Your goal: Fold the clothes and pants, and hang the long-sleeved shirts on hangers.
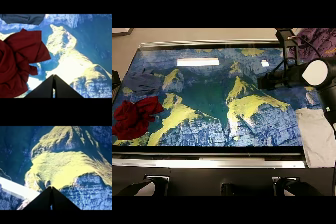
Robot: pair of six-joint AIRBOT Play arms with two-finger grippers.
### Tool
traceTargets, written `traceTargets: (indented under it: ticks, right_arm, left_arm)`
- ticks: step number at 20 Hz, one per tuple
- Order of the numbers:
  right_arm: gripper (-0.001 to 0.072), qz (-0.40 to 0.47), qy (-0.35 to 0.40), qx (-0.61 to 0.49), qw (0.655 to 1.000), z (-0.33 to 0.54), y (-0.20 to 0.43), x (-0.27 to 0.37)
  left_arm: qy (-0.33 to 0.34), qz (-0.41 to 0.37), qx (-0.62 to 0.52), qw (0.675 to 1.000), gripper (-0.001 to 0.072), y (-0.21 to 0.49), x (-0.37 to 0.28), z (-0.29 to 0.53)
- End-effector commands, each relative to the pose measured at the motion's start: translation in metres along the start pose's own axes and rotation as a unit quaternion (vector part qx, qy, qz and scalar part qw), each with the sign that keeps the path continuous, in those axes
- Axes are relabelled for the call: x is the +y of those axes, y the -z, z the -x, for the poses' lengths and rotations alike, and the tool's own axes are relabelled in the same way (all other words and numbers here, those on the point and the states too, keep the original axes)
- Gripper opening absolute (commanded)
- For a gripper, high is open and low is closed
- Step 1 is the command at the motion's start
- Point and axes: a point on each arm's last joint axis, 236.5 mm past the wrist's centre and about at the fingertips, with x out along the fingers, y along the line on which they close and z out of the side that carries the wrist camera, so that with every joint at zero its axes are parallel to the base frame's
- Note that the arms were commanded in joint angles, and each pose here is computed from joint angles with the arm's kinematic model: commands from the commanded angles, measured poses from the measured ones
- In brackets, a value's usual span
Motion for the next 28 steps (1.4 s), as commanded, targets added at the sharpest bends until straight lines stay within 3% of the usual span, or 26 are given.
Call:
traceTargets:
  ticks: [1,19,22,28]
  right_arm:
    - [0.0025,0.000,0.000,-0.001,1.000,0.0003,-0.0004,0.0005]
    - [0.0025,0.000,0.000,-0.001,1.000,0.0005,-0.0004,0.0005]
    - [0.0025,0.000,0.000,0.000,1.000,0.0003,-0.0003,0.0005]
    - [0.0025,0.000,0.000,-0.001,1.000,0.0003,-0.0004,0.0005]
  left_arm:
    - [0.000,0.000,0.000,1.000,0.0017,0.0001,0.0000,0.0001]
    - [0.000,-0.002,0.000,1.000,0.0017,0.0000,0.0001,0.0001]
    - [-0.002,-0.109,-0.018,0.994,0.0016,-0.0084,0.0005,0.0003]
    - [-0.001,-0.110,-0.017,0.994,0.0017,-0.0081,-0.0002,0.0002]
